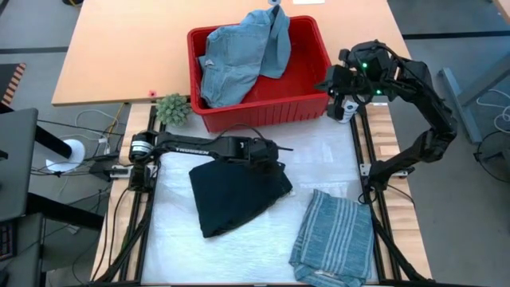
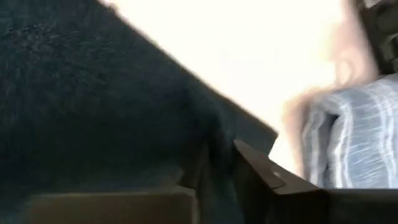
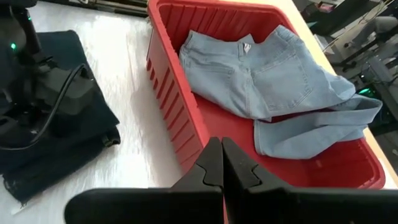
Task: Fold Laundry from Bin
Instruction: Fold the blue denim pants
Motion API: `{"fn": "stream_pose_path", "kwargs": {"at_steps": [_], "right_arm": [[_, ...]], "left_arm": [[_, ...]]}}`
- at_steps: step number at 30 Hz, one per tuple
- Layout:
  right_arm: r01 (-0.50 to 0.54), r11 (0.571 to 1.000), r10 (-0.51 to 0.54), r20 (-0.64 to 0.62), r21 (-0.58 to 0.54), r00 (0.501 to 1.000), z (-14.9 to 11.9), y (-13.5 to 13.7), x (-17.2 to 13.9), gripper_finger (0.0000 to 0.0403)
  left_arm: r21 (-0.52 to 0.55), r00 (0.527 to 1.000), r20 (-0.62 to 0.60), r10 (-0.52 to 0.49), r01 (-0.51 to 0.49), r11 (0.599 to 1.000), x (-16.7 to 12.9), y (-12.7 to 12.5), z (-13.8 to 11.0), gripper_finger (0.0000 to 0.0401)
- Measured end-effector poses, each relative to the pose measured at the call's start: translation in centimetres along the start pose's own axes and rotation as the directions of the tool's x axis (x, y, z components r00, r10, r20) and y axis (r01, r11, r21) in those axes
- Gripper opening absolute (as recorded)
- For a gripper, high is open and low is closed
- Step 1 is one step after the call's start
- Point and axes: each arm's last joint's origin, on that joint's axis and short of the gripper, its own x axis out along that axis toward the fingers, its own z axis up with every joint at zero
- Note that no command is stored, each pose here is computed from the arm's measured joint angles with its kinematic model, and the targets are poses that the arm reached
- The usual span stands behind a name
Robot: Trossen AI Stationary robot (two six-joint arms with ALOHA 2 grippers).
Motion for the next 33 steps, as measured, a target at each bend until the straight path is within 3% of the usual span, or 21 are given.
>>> {"fn": "stream_pose_path", "kwargs": {"at_steps": [8, 10, 15, 19, 22, 26, 30, 33], "right_arm": [[-0.008, 1.0, 0.008, -0.018, 0.017, 1.0, -0.2, 0.1, 0.0, 0.0016], [-0.015, 1.0, 0.016, -0.013, 0.02, 1.0, -0.2, 0.1, 0.0, 0.0016], [-0.118, 0.991, 0.113, 0.064, 0.069, 0.991, -0.4, 0.2, -1.4, 0.0016], [-0.306, 0.941, 0.274, 0.204, 0.147, 0.94, -0.9, 0.4, -2.5, 0.0016], [-0.387, 0.905, 0.331, 0.279, 0.175, 0.901, -1.0, 1.0, -1.6, 0.0016], [-0.464, 0.869, 0.395, 0.322, 0.173, 0.86, -1.2, 3.3, 2.3, 0.0016], [-0.568, 0.81, 0.479, 0.394, 0.148, 0.785, -1.3, 6.8, 8.1, 0.0016], [-0.636, 0.757, 0.51, 0.474, 0.148, 0.718, -1.8, 8.9, 12.0, 0.0016]], "left_arm": [[0.022, 0.989, 0.061, -0.132, 0.13, 0.991, -0.6, -0.9, 1.3, 0.0194], [0.044, 0.975, 0.081, -0.207, 0.204, 0.978, -1.5, -1.5, 1.7, 0.0215], [0.163, 0.908, 0.104, -0.406, 0.388, 0.907, -8.9, -3.7, 3.3, 0.0229], [0.256, 0.872, 0.128, -0.473, 0.432, 0.865, -16.0, -3.9, 2.2, 0.0229], [0.305, 0.865, 0.204, -0.459, 0.389, 0.869, -21.8, -2.8, 0.4, 0.0229], [0.307, 0.868, 0.348, -0.354, 0.251, 0.918, -27.2, -0.7, -2.4, 0.0229], [0.313, 0.842, 0.444, -0.306, 0.174, 0.934, -29.7, 0.0, -4.7, 0.0229], [0.342, 0.838, 0.469, -0.281, 0.121, 0.932, -29.6, 0.2, -6.5, 0.0229]]}}
